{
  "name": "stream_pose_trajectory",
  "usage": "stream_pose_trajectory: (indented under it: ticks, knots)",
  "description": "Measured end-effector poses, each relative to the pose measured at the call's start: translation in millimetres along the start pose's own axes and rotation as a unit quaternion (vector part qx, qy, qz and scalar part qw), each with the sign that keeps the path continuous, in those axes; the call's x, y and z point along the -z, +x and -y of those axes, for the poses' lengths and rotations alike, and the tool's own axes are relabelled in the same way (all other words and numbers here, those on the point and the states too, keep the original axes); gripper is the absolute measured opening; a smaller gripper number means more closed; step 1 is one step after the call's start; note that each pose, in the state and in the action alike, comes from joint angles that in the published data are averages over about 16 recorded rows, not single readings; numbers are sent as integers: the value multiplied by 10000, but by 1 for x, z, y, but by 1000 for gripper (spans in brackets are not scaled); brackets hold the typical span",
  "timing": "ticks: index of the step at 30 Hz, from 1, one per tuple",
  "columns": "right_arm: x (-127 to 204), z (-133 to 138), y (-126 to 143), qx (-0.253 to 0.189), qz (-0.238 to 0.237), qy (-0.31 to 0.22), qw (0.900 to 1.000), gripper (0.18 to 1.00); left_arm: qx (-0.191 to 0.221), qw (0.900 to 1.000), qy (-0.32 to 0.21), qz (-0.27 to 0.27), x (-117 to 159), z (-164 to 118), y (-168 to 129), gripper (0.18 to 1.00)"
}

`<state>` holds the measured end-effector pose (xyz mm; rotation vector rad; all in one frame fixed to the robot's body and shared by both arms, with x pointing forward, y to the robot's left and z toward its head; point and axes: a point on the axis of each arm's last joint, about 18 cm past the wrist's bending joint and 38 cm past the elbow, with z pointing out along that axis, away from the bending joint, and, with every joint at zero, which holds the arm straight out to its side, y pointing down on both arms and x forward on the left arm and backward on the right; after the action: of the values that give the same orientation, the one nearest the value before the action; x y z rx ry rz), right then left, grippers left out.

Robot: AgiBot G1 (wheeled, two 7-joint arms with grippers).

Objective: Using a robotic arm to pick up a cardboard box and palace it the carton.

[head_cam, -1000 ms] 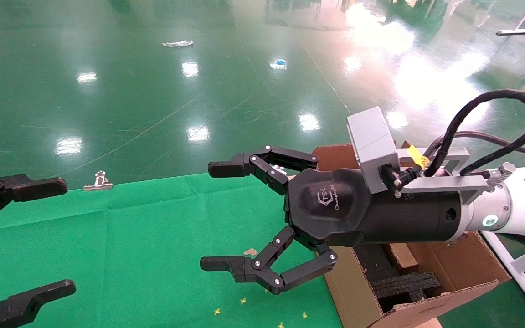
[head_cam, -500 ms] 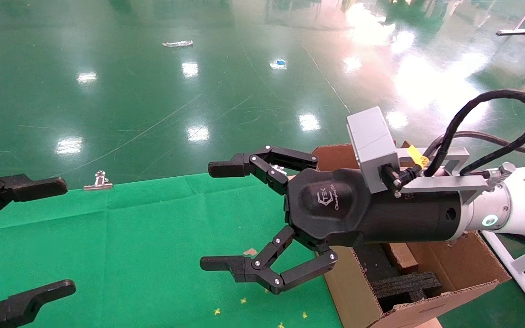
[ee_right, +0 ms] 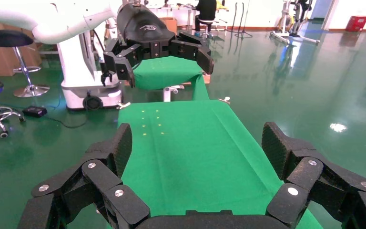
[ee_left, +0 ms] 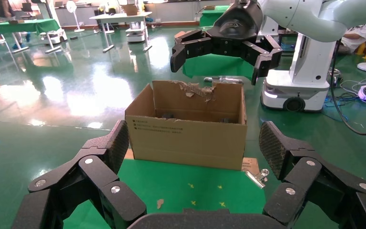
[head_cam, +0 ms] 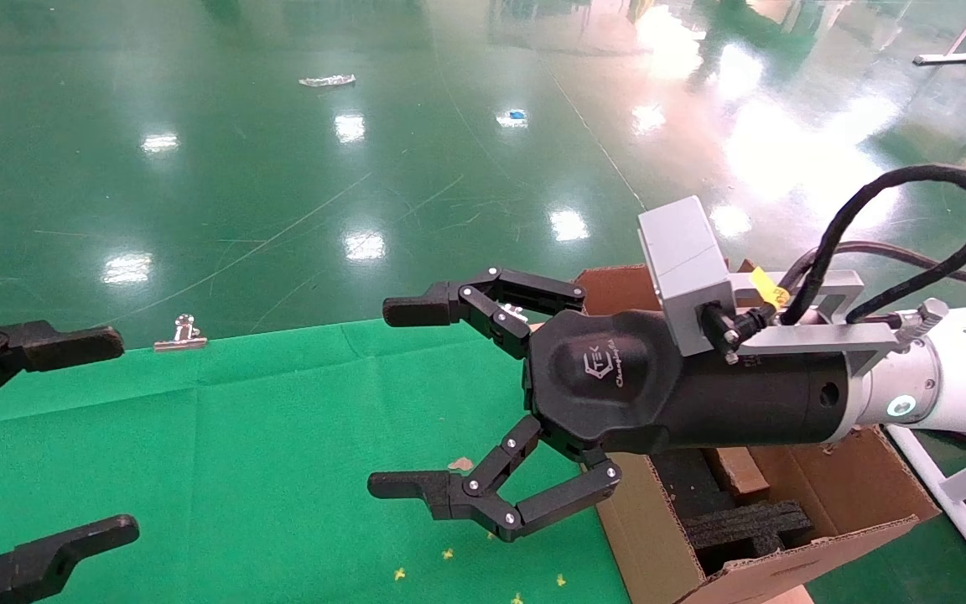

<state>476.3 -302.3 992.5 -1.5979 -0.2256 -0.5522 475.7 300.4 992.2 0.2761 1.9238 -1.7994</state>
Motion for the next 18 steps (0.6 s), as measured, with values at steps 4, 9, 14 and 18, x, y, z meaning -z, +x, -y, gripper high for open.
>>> stream_pose_trajectory:
  ticks: [4, 9, 14, 18]
  knots:
    - [0, 0, 0, 0, 0, 0, 10000, 1000, 0, 10000, 0, 0, 0, 0, 0, 1001]
    - [0, 0, 0, 0, 0, 0, 10000, 1000, 0, 10000, 0, 0, 0, 0, 0, 1001]
    - [0, 0, 0, 0, 0, 0, 10000, 1000, 0, 10000, 0, 0, 0, 0, 0, 1001]
    - [0, 0, 0, 0, 0, 0, 10000, 1000, 0, 10000, 0, 0, 0, 0, 0, 1001]
